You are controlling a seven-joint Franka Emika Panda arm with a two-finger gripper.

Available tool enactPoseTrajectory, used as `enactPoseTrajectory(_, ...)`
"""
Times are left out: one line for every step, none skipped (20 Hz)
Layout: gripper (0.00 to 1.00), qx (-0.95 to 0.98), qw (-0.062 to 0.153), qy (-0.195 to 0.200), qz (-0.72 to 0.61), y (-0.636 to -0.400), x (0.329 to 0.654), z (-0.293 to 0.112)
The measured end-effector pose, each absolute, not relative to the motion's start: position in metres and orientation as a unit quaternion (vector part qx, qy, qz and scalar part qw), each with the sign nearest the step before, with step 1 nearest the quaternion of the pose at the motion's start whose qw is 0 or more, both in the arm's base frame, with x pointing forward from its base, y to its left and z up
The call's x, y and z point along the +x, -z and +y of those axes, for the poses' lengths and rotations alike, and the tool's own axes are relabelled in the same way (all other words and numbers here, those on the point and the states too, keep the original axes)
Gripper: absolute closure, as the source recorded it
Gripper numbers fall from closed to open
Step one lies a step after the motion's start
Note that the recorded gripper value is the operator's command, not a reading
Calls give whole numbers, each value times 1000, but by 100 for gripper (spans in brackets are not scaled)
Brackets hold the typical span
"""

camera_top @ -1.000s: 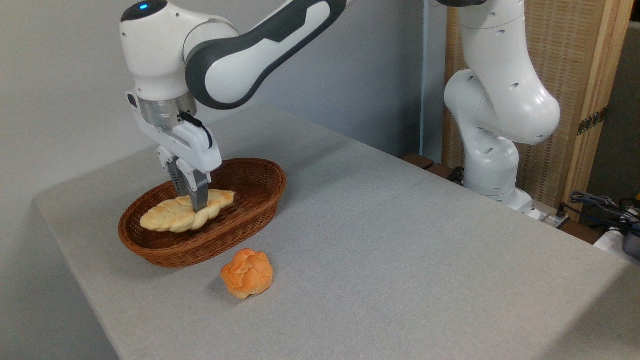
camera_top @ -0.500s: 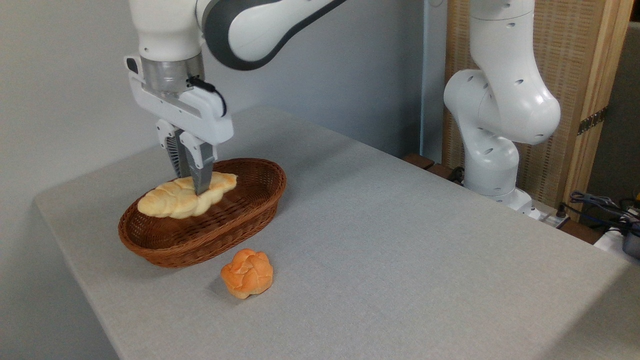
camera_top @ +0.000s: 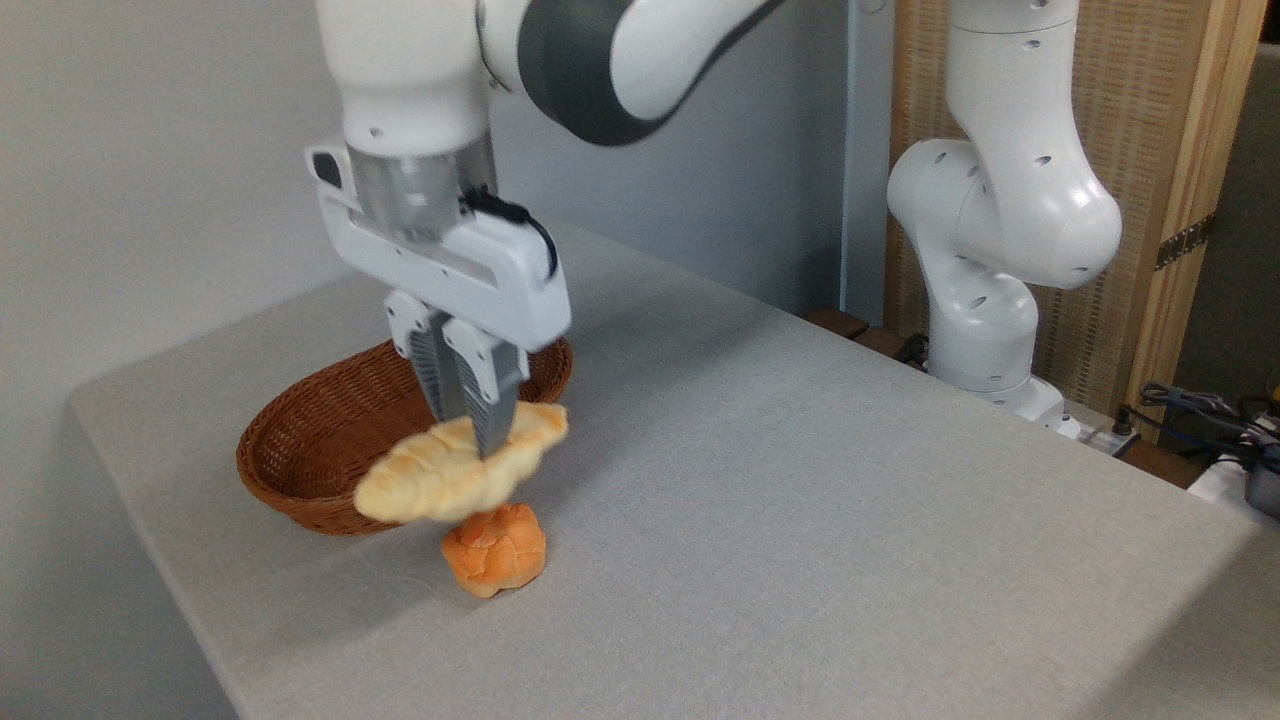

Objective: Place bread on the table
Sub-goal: 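Carry the bread roll past the basket rim and lower it onto the table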

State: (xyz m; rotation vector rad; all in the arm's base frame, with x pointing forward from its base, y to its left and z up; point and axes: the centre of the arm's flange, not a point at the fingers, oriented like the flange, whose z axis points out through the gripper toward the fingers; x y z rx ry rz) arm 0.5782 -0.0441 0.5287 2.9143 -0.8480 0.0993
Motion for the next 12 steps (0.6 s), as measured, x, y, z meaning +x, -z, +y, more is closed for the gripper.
enactPoseTrajectory(63, 957, 53, -26, -283, -521, 578, -36)
enactPoseTrajectory(57, 956, 54, -20, -286, -514, 577, -27)
enactPoseTrajectory(29, 956, 55, -15, -288, -508, 576, -19)
enactPoseTrajectory(4, 955, 56, -10, -290, -501, 576, -10)
enactPoseTrajectory(0, 955, 57, -5, -291, -496, 575, -4)
enactPoseTrajectory(0, 955, 58, 0, -290, -490, 575, 2)
enactPoseTrajectory(0, 956, 58, 4, -287, -485, 575, 8)
enactPoseTrajectory(0, 957, 58, 8, -283, -481, 575, 15)
enactPoseTrajectory(0, 958, 58, 11, -280, -478, 576, 20)
enactPoseTrajectory(0, 959, 58, 13, -278, -474, 576, 23)
enactPoseTrajectory(0, 959, 59, 16, -277, -472, 576, 23)
enactPoseTrajectory(0, 959, 59, 18, -277, -470, 577, 23)
